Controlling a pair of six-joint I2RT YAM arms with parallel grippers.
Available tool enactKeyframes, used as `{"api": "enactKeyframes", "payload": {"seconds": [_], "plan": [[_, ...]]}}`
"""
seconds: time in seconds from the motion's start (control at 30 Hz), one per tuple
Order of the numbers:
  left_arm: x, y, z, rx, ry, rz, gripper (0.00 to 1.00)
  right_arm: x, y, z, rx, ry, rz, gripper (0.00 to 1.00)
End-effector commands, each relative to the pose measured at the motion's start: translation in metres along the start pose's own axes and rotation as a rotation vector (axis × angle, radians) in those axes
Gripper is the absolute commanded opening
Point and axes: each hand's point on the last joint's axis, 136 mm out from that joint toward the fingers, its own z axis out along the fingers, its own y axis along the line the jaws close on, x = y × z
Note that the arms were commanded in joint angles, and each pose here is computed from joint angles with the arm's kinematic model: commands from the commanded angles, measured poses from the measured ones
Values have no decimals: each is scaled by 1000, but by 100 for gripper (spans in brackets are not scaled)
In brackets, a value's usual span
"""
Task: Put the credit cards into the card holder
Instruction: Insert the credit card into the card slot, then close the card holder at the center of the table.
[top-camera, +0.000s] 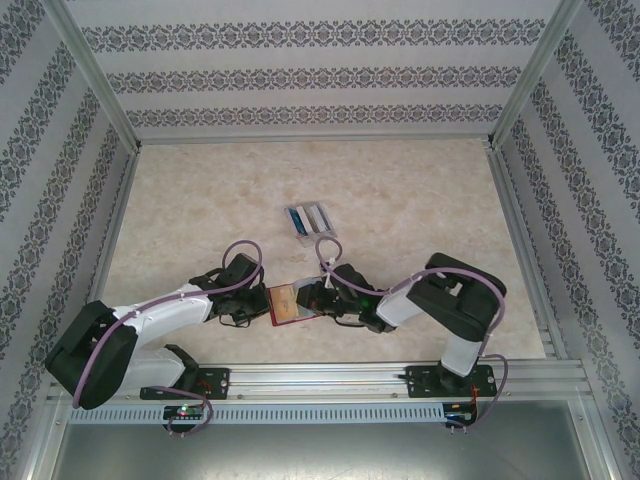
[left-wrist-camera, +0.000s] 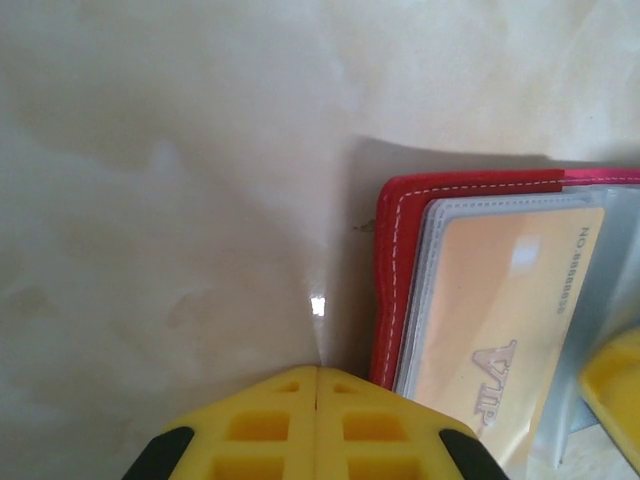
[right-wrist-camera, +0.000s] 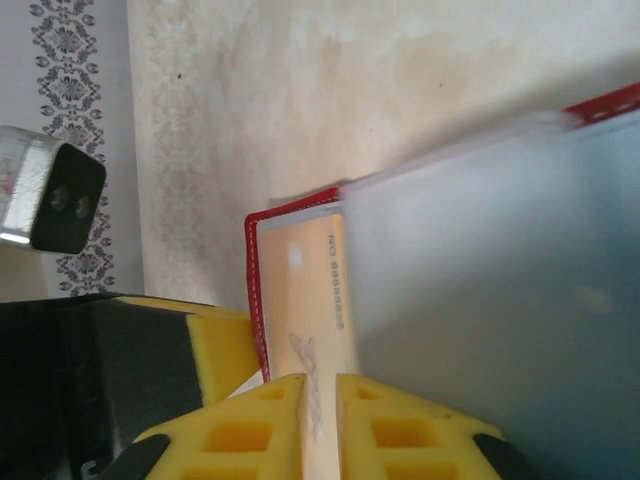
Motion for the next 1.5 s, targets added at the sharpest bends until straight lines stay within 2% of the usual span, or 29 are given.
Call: {"api": "enactKeyframes", "payload": {"seconds": [0.0,0.13,0.33,0.4,0.5,0.6,0.8,0.97,1.2,1.33,1.47], "plan": [[-4,-8,-8,10,-20,42,5,-11,-6,-22,65,-65,-64,22],[-4,-9,-12,1,-16,62,9,-18,-12,-44,160,-105,-132,31],[2,-12,-16,12,32,114,40,-38,-33,-81,382,-96,-321,45],[3,-14,-15,21,37,135,42,-42,-41,-90,436,-80,-349,48],[4,-23,-14,62,52,160,49,-45,-50,-97,469,-60,-347,57],[4,-32,-11,105,55,182,55,-42,-57,-90,448,-3,-321,57],[2,-39,-6,107,76,198,56,-48,-59,-88,467,-16,-326,57],[-1,-41,-3,99,75,196,51,-56,-53,-103,480,-47,-326,56],[-3,-42,2,94,76,200,51,-62,-56,-116,408,-60,-280,57],[-4,-41,3,87,72,207,47,-60,-55,-105,366,-10,-270,50],[-5,-42,3,75,77,219,45,-61,-52,-96,320,5,-251,37]]}}
